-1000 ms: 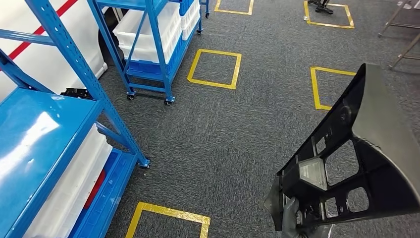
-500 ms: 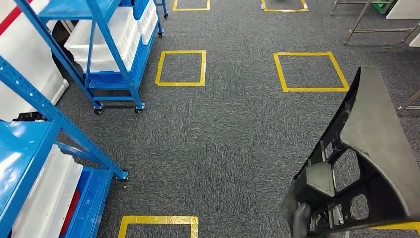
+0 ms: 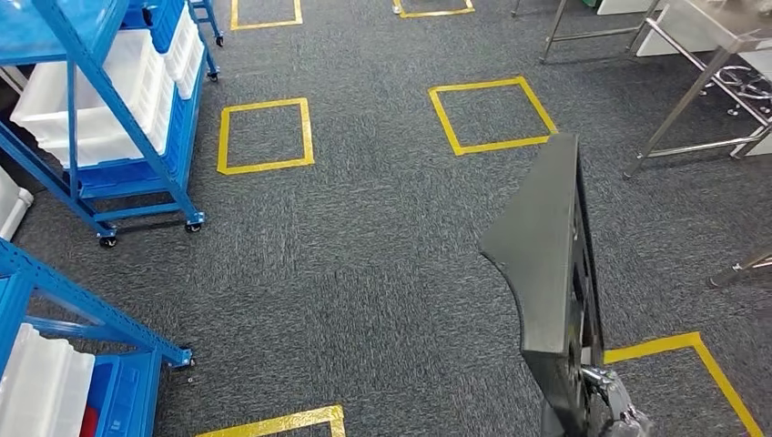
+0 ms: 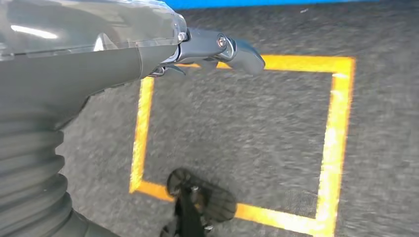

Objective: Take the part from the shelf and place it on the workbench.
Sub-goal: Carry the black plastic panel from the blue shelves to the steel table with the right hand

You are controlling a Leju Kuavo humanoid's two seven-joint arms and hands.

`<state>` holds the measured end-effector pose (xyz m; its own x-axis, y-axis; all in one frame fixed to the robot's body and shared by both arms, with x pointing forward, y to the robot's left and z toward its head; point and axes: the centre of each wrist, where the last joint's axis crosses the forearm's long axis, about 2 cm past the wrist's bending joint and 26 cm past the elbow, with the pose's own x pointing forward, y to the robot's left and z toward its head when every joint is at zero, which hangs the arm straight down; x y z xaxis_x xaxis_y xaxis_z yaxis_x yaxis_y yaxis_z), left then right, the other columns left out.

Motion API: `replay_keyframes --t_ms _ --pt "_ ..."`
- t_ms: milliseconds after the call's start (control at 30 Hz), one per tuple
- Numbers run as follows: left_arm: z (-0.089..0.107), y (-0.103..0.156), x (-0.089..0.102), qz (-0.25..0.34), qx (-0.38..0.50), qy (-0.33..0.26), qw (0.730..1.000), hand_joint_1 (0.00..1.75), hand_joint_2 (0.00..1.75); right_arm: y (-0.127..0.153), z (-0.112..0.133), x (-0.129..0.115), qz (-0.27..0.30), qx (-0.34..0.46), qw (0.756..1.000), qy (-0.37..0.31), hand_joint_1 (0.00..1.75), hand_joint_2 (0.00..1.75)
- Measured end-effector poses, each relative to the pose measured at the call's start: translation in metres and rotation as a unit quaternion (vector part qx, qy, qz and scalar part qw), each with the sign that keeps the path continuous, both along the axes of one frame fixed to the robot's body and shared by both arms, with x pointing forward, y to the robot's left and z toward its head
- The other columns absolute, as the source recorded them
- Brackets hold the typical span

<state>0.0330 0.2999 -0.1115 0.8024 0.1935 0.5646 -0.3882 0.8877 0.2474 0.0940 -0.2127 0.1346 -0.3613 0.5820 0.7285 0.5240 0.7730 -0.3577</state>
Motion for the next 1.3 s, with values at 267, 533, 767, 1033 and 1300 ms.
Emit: replay_keyframes --t_ms 267,533,767,1033,1300 --pt "0.0 0.0 0.0 -0.011 0.0 0.001 1.0 0.0 1.75 -0.009 -0.002 -0.004 -0.07 -0.15 0.985 0.05 1.75 1.75" --pt "0.001 0.001 0.006 -0.019 0.001 -0.001 1.0 0.0 1.75 -0.015 0.005 -0.003 -0.098 -0.232 0.965 0.066 1.75 1.75" --pt "0.0 0.002 0.005 -0.025 -0.003 0.001 1.0 0.0 1.75 -0.015 0.009 -0.001 -0.103 -0.248 0.962 0.059 1.75 1.75" --pt "0.001 0.002 0.009 -0.032 -0.01 -0.007 0.999 0.0 1.75 -0.014 0.011 0.0 -0.107 -0.272 0.954 0.063 1.75 1.75" --pt "0.001 0.002 0.008 -0.038 -0.015 -0.01 0.999 0.0 1.75 -0.009 0.011 0.001 -0.117 -0.275 0.951 0.084 1.75 1.75"
